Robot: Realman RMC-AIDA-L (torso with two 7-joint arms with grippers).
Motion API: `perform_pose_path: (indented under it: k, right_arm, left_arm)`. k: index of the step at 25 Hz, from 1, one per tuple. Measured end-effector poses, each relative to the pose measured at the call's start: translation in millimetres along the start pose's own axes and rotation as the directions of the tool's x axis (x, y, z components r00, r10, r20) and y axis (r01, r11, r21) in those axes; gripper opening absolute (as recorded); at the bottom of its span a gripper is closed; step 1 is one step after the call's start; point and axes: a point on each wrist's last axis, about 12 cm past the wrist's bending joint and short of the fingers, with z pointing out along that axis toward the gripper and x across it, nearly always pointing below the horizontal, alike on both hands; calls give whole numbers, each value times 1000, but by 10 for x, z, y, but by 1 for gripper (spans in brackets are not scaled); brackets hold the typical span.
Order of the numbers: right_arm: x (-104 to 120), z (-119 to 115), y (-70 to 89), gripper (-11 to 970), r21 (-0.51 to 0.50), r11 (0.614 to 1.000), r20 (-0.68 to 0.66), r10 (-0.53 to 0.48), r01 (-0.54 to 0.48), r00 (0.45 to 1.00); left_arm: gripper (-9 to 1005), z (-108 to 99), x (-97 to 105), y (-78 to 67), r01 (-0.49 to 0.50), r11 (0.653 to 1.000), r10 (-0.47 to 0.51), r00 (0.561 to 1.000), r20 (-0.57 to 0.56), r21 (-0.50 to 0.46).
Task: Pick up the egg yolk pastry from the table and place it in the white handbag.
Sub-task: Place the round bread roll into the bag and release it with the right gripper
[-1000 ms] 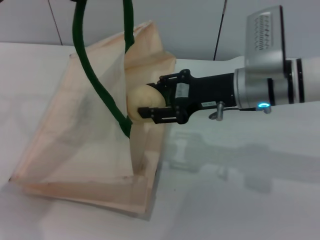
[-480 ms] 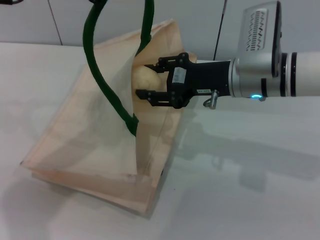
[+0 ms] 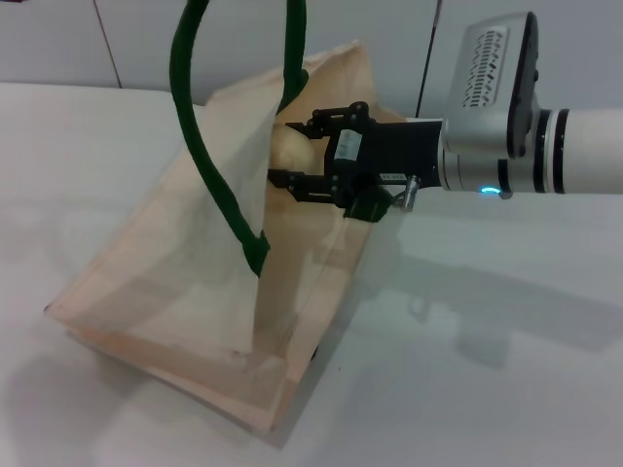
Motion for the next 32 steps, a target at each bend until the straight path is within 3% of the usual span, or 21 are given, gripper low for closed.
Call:
perform_pose_path:
  k: [10, 16, 32]
  right_arm:
    - [9, 22, 31, 576, -8, 1000, -2, 9, -9, 1000]
    - [49, 64, 16, 576, 39, 999, -29, 39, -37, 999]
    - [70, 131, 19, 760, 79, 994, -53, 83, -78, 995]
  left_arm:
    - [120, 7, 5, -8, -1, 1000, 1, 1000, -4, 2]
    - [119, 3, 2, -1, 1, 1000, -1, 1000, 1, -3]
    - [119, -5, 10, 15, 3, 1000, -3, 1000, -2, -14]
